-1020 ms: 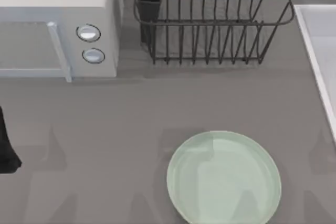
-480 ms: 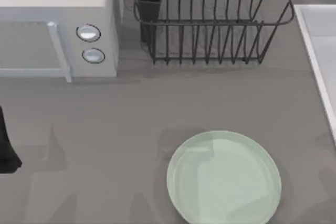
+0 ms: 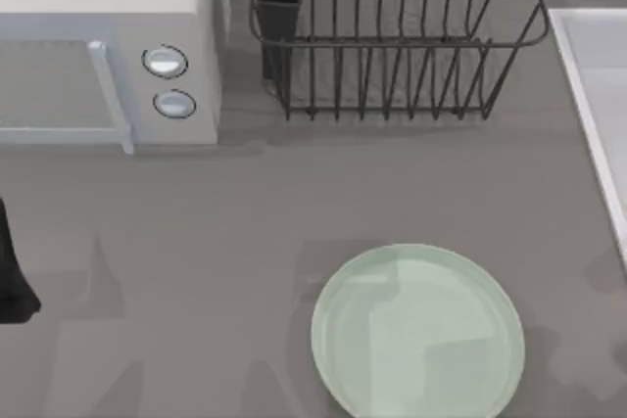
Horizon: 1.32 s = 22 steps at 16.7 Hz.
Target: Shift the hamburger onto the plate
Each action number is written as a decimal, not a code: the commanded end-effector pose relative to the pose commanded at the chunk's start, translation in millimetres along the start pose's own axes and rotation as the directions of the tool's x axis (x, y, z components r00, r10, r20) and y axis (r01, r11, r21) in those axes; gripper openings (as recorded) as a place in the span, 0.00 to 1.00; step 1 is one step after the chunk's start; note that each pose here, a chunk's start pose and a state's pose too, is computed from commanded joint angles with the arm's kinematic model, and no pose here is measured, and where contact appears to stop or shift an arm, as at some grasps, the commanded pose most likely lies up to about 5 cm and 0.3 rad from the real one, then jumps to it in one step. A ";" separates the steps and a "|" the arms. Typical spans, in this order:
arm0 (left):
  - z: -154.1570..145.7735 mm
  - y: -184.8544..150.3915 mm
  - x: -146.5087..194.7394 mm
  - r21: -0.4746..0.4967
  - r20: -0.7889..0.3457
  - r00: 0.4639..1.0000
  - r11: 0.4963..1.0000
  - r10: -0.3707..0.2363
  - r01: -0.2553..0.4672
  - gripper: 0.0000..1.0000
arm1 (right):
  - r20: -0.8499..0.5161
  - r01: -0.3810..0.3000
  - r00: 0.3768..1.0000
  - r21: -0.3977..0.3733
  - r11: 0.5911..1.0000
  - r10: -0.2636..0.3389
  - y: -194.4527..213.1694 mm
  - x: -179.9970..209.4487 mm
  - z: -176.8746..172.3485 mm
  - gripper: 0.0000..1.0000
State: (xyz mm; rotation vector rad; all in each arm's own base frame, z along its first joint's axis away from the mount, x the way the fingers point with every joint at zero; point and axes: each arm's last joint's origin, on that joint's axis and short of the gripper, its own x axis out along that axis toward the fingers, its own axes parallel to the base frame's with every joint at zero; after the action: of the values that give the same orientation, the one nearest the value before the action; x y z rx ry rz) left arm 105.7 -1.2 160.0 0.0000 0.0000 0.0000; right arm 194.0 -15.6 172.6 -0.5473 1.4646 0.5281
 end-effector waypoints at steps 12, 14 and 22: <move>0.0 0.0 0.0 0.000 0.000 1.000 1.000 0.000 0.000 1.00 | -0.023 -0.024 0.999 -0.017 1.000 0.024 -4.2 33.5 4.3 1.00; 0.0 0.0 0.0 0.000 0.000 1.000 1.000 0.000 0.000 1.00 | -0.021 -0.021 1.000 -0.018 1.000 0.021 -4.1 52.6 4.0 1.00; 0.0 0.0 0.0 0.000 0.000 1.000 1.000 0.000 0.000 1.00 | -0.023 -0.024 0.999 -0.018 1.000 0.024 -0.9 80.3 0.5 1.00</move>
State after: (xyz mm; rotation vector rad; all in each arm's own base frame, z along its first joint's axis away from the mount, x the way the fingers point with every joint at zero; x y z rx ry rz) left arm 105.7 -1.2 160.0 0.0000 0.0000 0.0000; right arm 198.1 -15.9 92.4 -0.5523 1.4913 0.5562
